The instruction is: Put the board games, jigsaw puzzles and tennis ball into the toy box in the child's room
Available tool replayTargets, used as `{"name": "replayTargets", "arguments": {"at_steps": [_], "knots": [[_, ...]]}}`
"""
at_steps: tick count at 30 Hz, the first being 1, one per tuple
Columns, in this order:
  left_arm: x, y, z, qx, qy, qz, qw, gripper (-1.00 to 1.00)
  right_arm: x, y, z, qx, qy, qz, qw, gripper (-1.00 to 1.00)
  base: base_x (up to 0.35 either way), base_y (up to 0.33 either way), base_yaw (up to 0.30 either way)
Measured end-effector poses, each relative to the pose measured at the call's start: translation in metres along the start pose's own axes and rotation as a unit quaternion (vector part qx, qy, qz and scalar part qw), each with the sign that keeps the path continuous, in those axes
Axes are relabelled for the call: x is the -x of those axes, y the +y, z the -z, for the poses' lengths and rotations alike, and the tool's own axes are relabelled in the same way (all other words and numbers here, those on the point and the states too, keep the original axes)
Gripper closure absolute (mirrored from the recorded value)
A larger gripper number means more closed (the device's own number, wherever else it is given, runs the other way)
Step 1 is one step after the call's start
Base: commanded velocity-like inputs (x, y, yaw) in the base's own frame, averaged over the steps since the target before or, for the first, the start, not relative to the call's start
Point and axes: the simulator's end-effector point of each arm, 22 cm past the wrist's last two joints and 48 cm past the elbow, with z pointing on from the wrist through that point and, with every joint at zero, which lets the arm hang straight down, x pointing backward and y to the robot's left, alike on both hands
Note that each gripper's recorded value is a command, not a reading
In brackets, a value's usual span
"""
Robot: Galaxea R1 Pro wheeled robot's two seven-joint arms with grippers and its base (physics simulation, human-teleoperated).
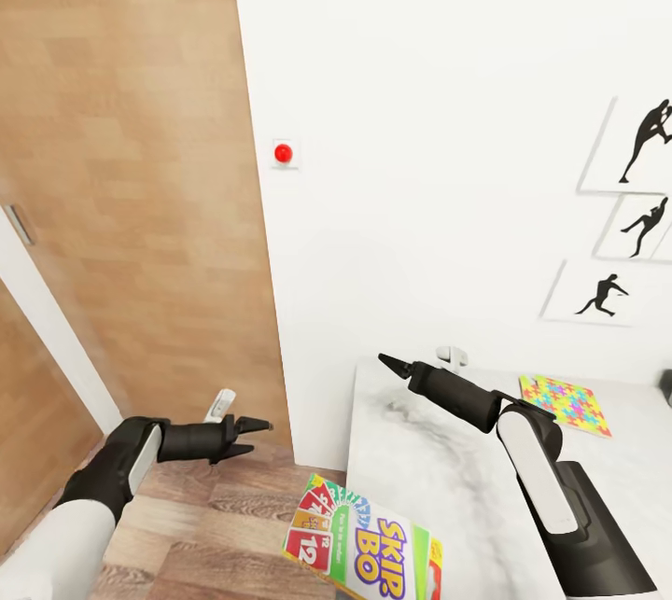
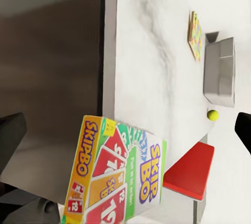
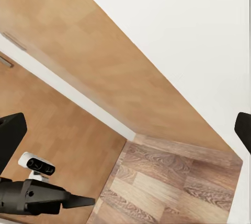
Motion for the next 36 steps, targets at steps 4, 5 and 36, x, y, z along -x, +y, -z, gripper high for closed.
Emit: {"name": "replayTargets", "arguments": {"at_steps": [4,5,36], "knots": [[0.007,0.011,0.013,0.011,-0.004,0.004,0.9999,-1.00,-0.001,-0.002,-0.001,0.001,-0.001,0.000,1.0000,-1.00,0.000,0.000,0.000],[0.008,0.013,0.015,0.012,-0.005,0.004,0.9999,-1.00,-0.001,-0.003,-0.001,0.002,-0.001,0.000,1.0000,-1.00,0.000,0.000,0.000],[0.012,0.027,0.008,-0.027,-0.008,0.003,0.9996,-1.00,-0.008,0.005,0.015,0.113,0.009,-0.036,0.9930,-1.00,-0.058,0.000,0.000]]}}
